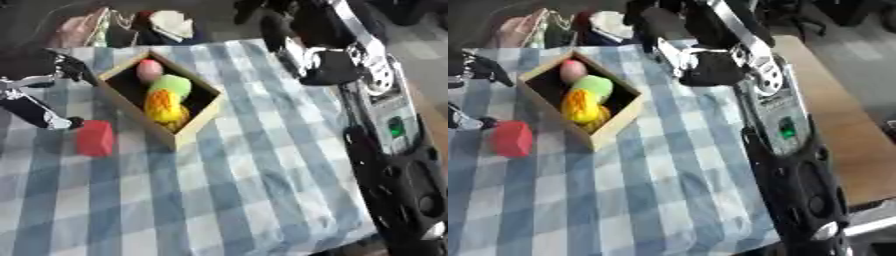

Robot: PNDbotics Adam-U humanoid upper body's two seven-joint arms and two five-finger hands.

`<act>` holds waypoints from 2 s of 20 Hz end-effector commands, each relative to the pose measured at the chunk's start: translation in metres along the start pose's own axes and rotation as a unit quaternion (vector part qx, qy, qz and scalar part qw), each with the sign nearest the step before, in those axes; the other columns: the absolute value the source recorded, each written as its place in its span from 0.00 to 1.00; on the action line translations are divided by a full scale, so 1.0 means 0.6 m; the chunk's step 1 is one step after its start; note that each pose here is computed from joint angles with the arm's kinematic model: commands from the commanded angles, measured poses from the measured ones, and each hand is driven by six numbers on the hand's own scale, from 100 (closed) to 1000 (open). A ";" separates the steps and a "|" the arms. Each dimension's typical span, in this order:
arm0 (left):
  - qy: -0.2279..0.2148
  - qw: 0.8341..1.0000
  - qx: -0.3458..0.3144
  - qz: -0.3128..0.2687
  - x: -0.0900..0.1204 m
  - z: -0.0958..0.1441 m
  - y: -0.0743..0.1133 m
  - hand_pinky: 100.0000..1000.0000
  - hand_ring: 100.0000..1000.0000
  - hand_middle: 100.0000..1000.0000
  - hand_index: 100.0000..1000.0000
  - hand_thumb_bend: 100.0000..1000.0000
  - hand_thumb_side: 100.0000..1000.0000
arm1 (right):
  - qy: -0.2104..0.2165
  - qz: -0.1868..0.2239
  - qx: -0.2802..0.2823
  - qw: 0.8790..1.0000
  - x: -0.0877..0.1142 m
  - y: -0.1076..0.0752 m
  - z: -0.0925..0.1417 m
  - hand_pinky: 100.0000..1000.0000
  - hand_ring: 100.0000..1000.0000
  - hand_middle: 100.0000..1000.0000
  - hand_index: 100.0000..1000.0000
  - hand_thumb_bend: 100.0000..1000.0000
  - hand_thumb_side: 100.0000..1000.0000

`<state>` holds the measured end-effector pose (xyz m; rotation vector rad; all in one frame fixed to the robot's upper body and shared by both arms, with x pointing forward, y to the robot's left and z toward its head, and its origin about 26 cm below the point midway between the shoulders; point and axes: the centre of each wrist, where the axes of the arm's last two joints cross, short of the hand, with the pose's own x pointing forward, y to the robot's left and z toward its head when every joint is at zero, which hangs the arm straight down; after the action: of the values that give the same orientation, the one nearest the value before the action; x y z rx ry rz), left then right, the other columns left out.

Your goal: Pick up objects on the table and place them in the box.

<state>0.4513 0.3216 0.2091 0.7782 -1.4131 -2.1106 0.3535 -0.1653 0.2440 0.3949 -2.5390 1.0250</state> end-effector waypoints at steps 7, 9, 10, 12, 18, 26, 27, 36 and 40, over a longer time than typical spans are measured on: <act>-0.095 0.983 -0.154 -0.039 -0.013 0.003 -0.020 0.79 0.72 0.78 0.87 0.38 0.78 | -0.002 0.005 0.000 1.000 0.005 -0.011 -0.001 0.74 0.57 0.65 0.85 0.00 0.32; -0.102 0.980 -0.164 -0.043 -0.012 0.006 -0.022 0.79 0.73 0.79 0.88 0.42 0.76 | -0.001 0.005 0.000 1.000 0.005 -0.011 -0.001 0.74 0.57 0.65 0.85 0.00 0.32; -0.105 0.979 -0.170 -0.044 -0.011 0.006 -0.023 0.80 0.74 0.79 0.88 0.45 0.75 | -0.001 0.005 0.000 1.000 0.005 -0.011 -0.001 0.74 0.57 0.65 0.85 0.00 0.32; -0.112 0.977 -0.177 -0.046 -0.006 0.007 -0.024 0.80 0.74 0.79 0.88 0.47 0.71 | 0.000 0.005 0.000 1.000 0.004 -0.011 -0.001 0.74 0.57 0.65 0.85 0.00 0.33; -0.145 0.972 -0.178 -0.054 0.015 0.007 -0.019 0.80 0.74 0.79 0.88 0.47 0.61 | 0.002 0.005 0.000 1.000 0.003 -0.011 0.000 0.74 0.57 0.65 0.84 0.00 0.33; -0.155 0.966 -0.201 -0.055 0.025 0.004 -0.031 0.80 0.74 0.78 0.87 0.49 0.55 | 0.002 0.003 0.001 1.000 0.003 -0.009 0.000 0.74 0.57 0.65 0.83 0.00 0.33; -0.152 0.965 -0.204 -0.055 0.024 0.004 -0.034 0.80 0.74 0.78 0.87 0.50 0.54 | 0.002 0.003 0.000 1.000 0.003 -0.009 0.000 0.74 0.57 0.65 0.83 0.00 0.34; -0.113 0.977 -0.176 -0.038 0.005 0.010 -0.065 0.76 0.68 0.71 0.82 0.44 0.35 | 0.005 0.002 -0.002 1.000 0.002 -0.009 0.002 0.74 0.57 0.65 0.83 0.00 0.34; -0.110 0.985 -0.130 -0.020 0.001 0.010 -0.075 0.72 0.58 0.58 0.73 0.25 0.28 | 0.005 0.003 -0.004 1.000 0.002 -0.010 0.003 0.74 0.57 0.65 0.83 0.00 0.34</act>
<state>0.4423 0.3354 0.1579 0.6484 -1.3561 -2.0830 0.3547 -0.1667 0.2398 0.4002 -2.5164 1.0108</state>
